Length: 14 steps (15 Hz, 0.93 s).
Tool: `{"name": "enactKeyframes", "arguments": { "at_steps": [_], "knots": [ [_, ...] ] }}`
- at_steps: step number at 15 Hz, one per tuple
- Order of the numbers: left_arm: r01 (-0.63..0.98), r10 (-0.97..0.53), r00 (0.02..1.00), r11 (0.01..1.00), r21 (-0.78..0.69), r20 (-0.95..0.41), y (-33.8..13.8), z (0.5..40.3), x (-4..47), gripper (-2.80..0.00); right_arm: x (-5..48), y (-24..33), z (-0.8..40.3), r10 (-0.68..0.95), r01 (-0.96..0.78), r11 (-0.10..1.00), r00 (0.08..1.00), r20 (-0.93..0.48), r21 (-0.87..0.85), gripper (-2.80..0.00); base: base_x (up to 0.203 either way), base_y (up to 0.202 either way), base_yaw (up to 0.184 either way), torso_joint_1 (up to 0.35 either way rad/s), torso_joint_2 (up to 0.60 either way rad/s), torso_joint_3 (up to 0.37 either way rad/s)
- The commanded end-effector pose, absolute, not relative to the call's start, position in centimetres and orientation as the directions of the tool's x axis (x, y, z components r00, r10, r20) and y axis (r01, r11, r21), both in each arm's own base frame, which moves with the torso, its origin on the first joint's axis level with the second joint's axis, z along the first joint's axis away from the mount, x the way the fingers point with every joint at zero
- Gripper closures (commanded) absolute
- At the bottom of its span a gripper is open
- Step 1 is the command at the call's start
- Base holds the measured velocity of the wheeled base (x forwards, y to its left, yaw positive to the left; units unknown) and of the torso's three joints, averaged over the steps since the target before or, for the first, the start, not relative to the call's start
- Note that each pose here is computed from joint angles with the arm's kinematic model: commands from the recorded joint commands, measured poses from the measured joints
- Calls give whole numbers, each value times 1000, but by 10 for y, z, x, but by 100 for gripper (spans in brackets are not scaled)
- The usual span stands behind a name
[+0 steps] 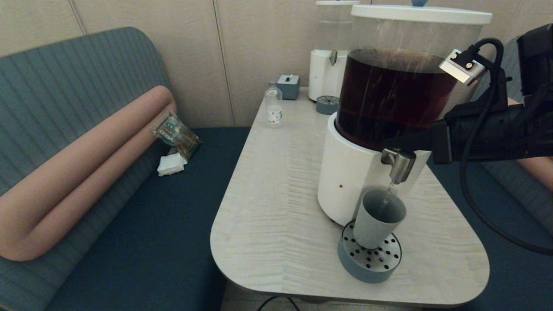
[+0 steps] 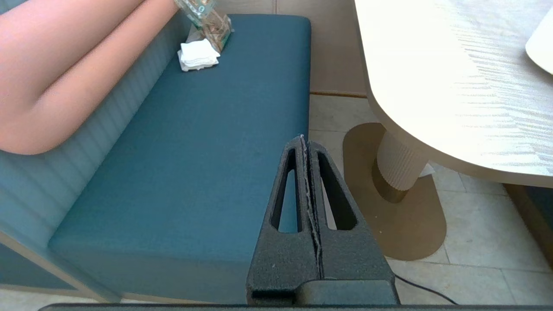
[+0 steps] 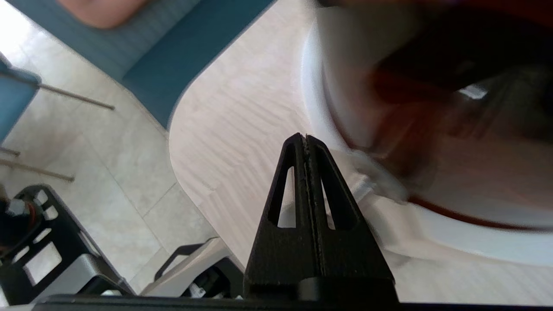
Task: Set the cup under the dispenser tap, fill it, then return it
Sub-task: Turn on the faucet
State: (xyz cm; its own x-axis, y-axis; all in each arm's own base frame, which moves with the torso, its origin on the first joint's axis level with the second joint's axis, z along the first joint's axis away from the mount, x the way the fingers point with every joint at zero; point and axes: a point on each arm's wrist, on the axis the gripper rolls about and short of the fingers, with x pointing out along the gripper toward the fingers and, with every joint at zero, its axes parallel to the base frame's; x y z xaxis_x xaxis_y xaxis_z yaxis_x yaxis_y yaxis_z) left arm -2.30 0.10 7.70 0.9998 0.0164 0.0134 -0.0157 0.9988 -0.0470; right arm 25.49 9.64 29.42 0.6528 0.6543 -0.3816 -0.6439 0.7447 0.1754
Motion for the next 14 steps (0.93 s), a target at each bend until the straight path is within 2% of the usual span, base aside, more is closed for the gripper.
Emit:
{"name": "enactKeyframes", "arguments": {
  "at_steps": [1, 7, 14],
  "knots": [
    [-16, 17, 1000, 999, -48, 14, 1, 77, -23, 0, 253, 97, 294, 656, -646, 743, 650, -384, 176, 0, 0, 0, 0, 0, 0, 0],
    [-16, 17, 1000, 999, -48, 14, 1, 77, -23, 0, 252, 97, 296, 663, -654, 737, 647, -376, 174, 0, 0, 0, 0, 0, 0, 0],
    [-16, 17, 1000, 999, -48, 14, 1, 77, -23, 0, 248, 90, 317, 657, -649, 750, 709, -257, 127, 0, 0, 0, 0, 0, 0, 0]
  ]
}}
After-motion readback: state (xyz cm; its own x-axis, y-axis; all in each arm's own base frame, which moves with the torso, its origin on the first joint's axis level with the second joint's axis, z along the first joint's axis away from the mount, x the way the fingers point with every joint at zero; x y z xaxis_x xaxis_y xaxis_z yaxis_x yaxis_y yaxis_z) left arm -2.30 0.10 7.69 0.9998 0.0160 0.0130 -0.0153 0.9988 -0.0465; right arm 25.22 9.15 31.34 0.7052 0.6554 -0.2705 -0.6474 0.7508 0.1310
